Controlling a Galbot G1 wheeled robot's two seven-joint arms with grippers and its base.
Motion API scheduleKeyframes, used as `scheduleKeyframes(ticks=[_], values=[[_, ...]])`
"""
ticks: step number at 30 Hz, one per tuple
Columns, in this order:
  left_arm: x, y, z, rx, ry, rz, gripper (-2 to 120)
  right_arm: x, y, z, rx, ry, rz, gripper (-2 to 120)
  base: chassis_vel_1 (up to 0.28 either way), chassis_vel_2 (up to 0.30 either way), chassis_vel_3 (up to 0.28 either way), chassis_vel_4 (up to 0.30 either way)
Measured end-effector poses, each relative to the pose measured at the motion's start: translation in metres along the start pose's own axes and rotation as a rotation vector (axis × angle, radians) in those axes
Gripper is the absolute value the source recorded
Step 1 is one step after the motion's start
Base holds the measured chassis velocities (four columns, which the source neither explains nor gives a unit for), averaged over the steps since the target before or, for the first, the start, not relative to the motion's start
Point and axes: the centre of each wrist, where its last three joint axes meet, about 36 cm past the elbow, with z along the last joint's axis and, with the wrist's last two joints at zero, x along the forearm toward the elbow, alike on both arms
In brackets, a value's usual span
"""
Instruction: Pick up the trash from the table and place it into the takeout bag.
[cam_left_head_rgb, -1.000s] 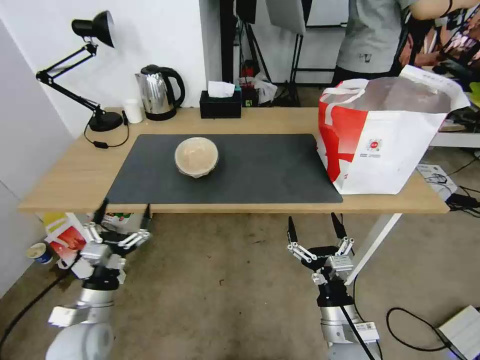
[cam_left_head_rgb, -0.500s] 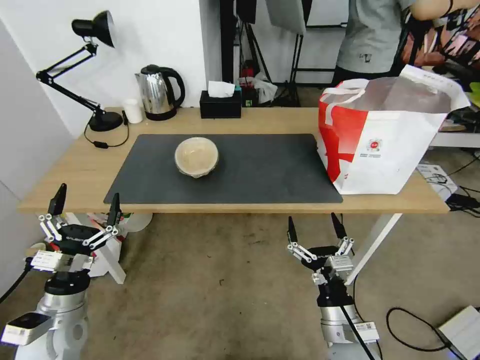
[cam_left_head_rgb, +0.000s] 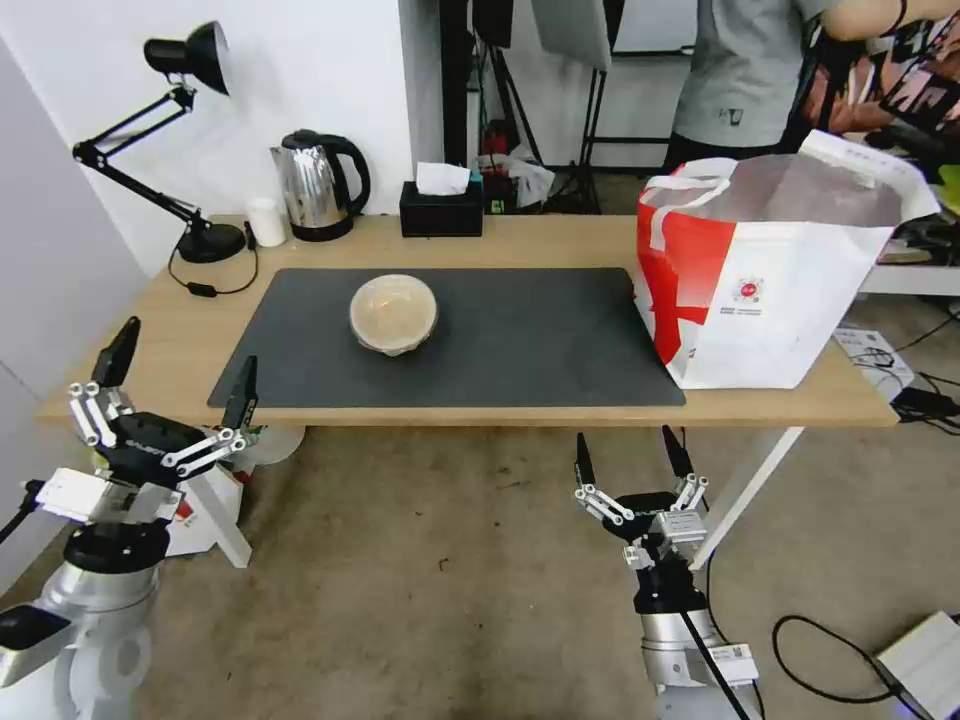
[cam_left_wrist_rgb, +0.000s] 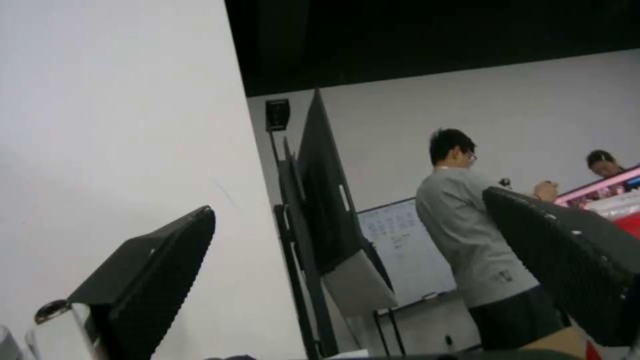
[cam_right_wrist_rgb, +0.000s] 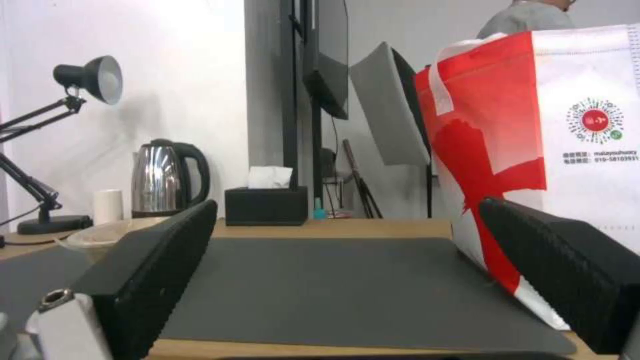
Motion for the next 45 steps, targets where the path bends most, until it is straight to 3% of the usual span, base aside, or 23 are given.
scheduleKeyframes(ticks=[11,25,35,45], values=[[-0.006,0.02,0.014,-0.007,0.032,0.033,100,0.0,0.0,0.0,0.0,0.0,0.0,100,0.0,0.0,0.0,0.0],[-0.038,0.05,0.02,-0.051,0.038,0.145,100,0.0,0.0,0.0,0.0,0.0,0.0,100,0.0,0.0,0.0,0.0],[-0.049,0.058,0.024,-0.055,0.056,0.203,100,0.0,0.0,0.0,0.0,0.0,0.0,100,0.0,0.0,0.0,0.0],[-0.065,0.042,0.053,0.116,0.089,0.264,100,0.0,0.0,0.0,0.0,0.0,0.0,100,0.0,0.0,0.0,0.0]])
